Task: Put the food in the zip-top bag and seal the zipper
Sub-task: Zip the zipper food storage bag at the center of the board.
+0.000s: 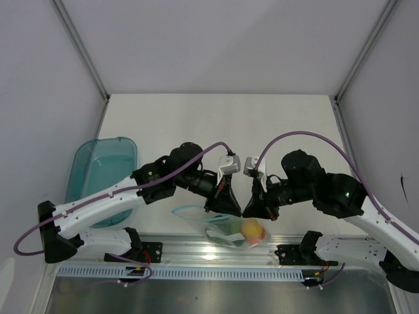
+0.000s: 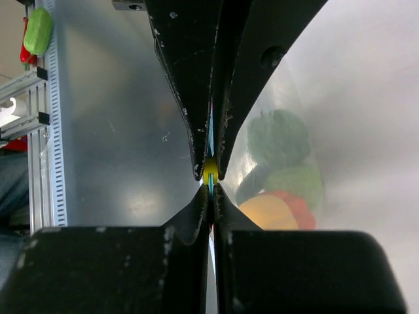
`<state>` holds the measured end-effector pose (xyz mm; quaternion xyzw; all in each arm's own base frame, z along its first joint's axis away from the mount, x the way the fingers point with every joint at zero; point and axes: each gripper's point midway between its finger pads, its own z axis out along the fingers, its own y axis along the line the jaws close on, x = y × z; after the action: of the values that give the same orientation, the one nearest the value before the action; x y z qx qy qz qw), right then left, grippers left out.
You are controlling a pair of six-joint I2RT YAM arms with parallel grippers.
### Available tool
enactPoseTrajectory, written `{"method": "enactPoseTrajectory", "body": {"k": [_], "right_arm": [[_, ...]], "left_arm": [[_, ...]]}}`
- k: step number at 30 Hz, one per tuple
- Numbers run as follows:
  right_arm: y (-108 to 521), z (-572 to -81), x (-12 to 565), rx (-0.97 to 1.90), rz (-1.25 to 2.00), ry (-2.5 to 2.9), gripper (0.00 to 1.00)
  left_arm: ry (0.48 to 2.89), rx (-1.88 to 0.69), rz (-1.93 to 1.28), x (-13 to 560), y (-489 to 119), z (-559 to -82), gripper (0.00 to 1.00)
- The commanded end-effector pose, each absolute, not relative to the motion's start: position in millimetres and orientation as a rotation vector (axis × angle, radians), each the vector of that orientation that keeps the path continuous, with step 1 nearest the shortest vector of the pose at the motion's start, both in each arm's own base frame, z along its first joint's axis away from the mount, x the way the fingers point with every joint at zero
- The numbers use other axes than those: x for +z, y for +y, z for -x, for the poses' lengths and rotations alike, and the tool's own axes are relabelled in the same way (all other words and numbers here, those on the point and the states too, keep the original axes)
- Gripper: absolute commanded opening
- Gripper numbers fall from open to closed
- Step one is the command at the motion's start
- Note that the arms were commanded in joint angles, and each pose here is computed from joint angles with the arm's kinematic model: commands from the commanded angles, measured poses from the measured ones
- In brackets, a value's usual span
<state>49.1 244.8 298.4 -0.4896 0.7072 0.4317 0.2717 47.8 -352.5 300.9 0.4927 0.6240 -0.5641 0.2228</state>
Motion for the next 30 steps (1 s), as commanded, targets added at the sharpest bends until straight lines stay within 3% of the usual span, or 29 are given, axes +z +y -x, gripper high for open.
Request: {"method": "enactPoseTrajectory", "body": {"k": [1, 17, 30], "right_arm": [[251, -46, 313, 1.229, 1.307, 1.819, 0.00], [205, -101, 340, 1.003, 0.704, 1.711, 0.00], [185, -108, 339, 0.917, 0.625, 1.737, 0.00]], "left_arm": [[1.638, -1.581, -1.363, 319, -357, -47, 0.01], [1.791, -1.362, -1.220, 275, -339, -73, 0.01], [1.919, -1.191, -1.147, 245, -289, -75, 0.01]]}}
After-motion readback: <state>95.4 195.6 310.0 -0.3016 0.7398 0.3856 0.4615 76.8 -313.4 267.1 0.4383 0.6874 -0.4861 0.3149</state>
